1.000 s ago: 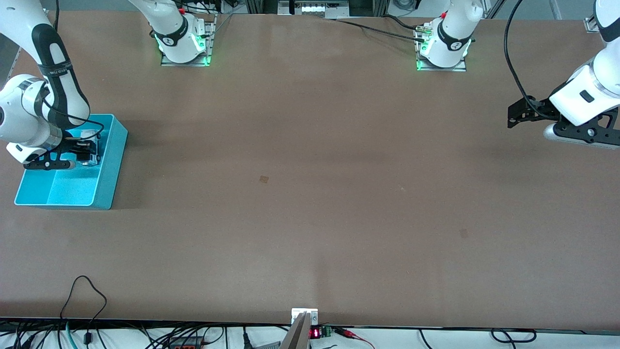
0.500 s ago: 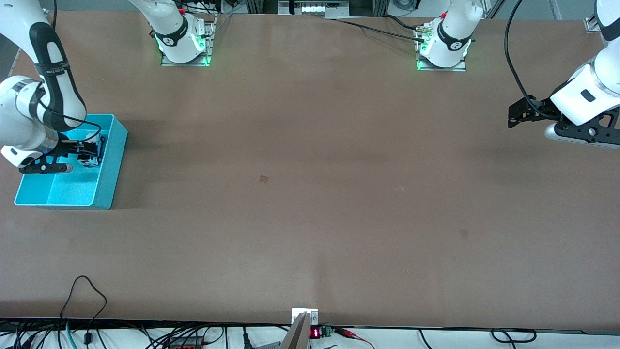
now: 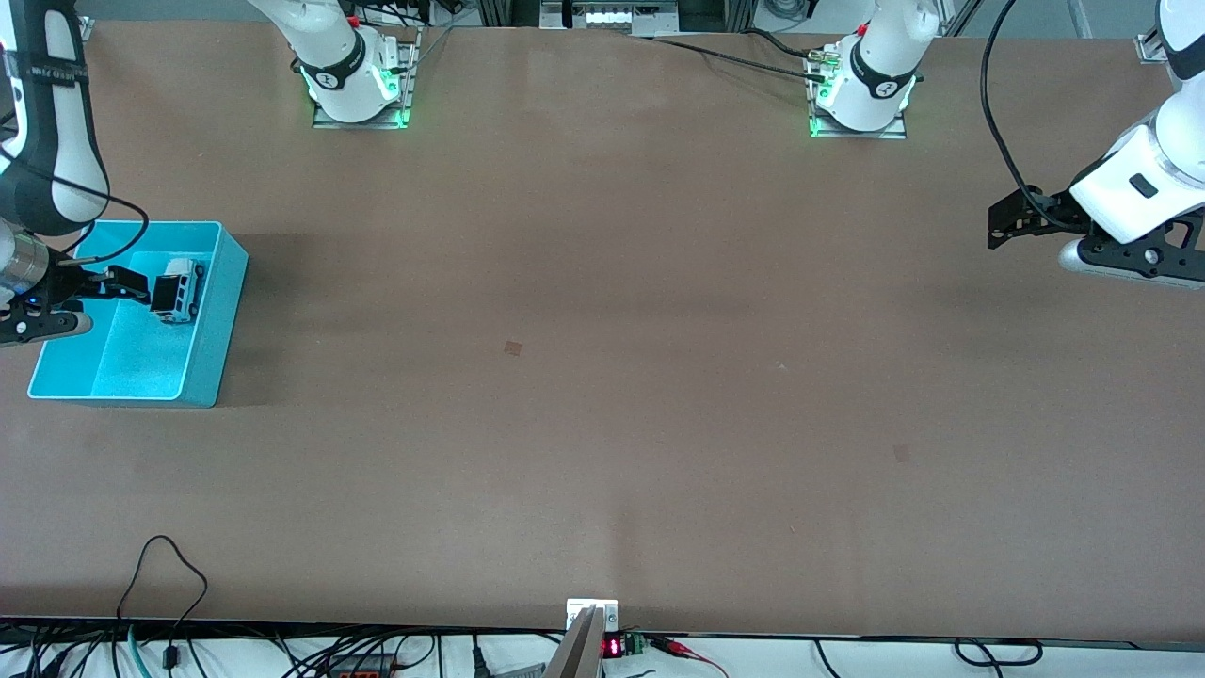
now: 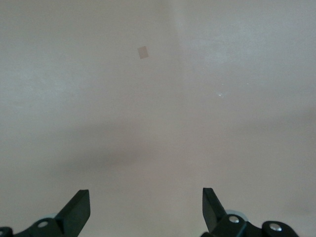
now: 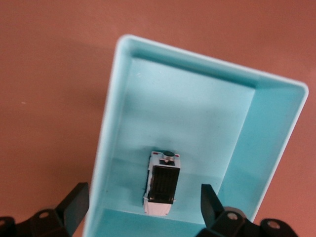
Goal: Wind and store white jeep toy
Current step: 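Raise the right gripper up out of the bin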
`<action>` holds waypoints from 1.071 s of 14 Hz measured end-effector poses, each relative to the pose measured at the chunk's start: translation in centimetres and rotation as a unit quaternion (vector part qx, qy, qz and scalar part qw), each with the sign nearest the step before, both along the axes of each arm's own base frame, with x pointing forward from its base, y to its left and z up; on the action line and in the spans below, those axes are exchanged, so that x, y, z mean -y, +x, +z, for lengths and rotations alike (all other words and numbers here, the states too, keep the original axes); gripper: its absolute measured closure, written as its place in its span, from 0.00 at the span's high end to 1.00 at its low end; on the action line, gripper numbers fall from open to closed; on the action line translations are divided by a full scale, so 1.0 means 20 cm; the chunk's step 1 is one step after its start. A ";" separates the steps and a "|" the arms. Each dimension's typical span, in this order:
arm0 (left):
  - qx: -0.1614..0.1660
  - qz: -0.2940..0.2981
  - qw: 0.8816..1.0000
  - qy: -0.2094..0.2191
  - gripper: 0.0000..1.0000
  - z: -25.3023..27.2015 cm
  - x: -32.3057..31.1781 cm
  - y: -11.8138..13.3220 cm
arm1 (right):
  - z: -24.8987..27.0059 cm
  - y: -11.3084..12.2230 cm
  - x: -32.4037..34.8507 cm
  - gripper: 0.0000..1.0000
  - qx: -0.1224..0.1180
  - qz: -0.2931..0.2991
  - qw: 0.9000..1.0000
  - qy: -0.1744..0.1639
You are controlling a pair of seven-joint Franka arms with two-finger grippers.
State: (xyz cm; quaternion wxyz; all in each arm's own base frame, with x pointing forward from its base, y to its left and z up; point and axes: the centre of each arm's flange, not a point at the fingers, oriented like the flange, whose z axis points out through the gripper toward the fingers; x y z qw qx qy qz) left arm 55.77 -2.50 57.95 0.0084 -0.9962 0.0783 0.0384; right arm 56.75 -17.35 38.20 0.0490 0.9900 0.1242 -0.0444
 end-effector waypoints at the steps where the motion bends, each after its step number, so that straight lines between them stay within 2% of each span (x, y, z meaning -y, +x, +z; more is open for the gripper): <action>1: 0.000 0.000 1.000 0.000 1.00 0.00 0.00 0.00 | 0.07 0.02 -0.06 1.00 0.001 0.010 1.000 0.002; 5: 0.000 0.000 1.000 0.000 1.00 0.00 0.00 0.00 | 0.37 0.10 -0.30 1.00 -0.005 0.041 0.999 0.011; 8: 0.000 0.000 1.000 0.000 1.00 0.00 0.00 0.00 | 0.56 0.16 -0.46 1.00 0.018 0.055 0.998 0.020; 11: 0.000 0.000 1.000 0.000 1.00 0.00 0.00 0.00 | 0.68 0.15 -0.60 1.00 0.037 0.011 0.999 0.027; 15: 0.000 0.000 1.000 0.000 1.00 0.00 0.00 0.00 | 0.88 0.04 -0.86 1.00 0.038 -0.061 0.997 0.041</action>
